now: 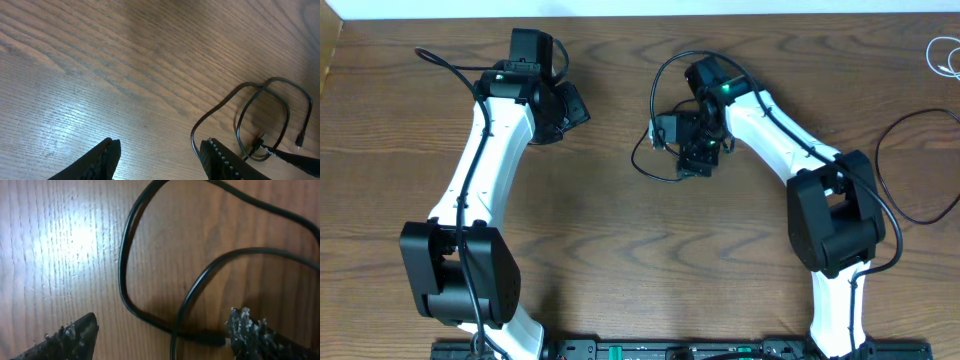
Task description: Untangle cables
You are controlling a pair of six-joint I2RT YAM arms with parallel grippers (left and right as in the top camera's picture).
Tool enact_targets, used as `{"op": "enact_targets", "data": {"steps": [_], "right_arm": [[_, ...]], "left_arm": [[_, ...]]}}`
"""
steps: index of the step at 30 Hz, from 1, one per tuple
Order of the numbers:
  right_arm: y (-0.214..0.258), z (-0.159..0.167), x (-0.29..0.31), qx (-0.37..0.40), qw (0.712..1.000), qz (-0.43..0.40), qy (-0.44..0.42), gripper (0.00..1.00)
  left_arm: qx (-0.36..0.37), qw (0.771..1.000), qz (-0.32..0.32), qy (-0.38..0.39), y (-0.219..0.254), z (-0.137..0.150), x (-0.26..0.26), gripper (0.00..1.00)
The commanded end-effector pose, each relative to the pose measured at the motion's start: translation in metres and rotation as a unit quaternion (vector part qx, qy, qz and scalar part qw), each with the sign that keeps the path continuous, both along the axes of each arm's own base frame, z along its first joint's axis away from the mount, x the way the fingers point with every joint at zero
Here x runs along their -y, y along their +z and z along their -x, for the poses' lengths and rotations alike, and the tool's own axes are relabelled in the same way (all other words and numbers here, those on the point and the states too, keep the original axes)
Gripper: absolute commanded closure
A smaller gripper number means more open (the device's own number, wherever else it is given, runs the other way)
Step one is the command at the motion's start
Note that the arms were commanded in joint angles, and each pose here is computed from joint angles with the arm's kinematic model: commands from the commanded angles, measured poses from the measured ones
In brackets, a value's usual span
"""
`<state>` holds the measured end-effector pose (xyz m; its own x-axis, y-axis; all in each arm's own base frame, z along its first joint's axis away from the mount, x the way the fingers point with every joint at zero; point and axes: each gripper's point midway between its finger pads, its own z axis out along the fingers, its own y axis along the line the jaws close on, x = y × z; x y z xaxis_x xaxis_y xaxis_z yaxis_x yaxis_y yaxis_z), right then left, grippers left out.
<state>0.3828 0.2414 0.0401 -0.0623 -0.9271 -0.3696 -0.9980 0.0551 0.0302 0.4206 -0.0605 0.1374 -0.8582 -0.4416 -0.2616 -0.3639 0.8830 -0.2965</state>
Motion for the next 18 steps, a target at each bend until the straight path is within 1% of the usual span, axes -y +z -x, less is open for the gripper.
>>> {"op": "enact_targets", "data": {"steps": [1, 9, 16, 18], "right_arm": [[-0.017, 0.011, 0.002, -0.022, 0.999, 0.014, 0.026, 0.21], [-0.036, 0.025, 0.01, -0.064, 0.997, 0.034, 0.025, 0.23], [-0.042, 0.034, 0.019, -0.088, 0.995, 0.052, 0.02, 0.28], [-0.045, 0.033, 0.027, -0.093, 0.993, 0.073, -0.002, 0.3]], "left_arm": [[-0.012, 1.0, -0.004, 0.007, -0.007, 0.002, -0.003, 0.44], [-0.012, 1.0, -0.004, 0.007, -0.007, 0.002, -0.003, 0.44], [-0.012, 1.0, -0.004, 0.007, -0.007, 0.002, -0.003, 0.44], [-0.014, 1.0, -0.004, 0.007, -0.008, 0.003, -0.003, 0.44]]}}
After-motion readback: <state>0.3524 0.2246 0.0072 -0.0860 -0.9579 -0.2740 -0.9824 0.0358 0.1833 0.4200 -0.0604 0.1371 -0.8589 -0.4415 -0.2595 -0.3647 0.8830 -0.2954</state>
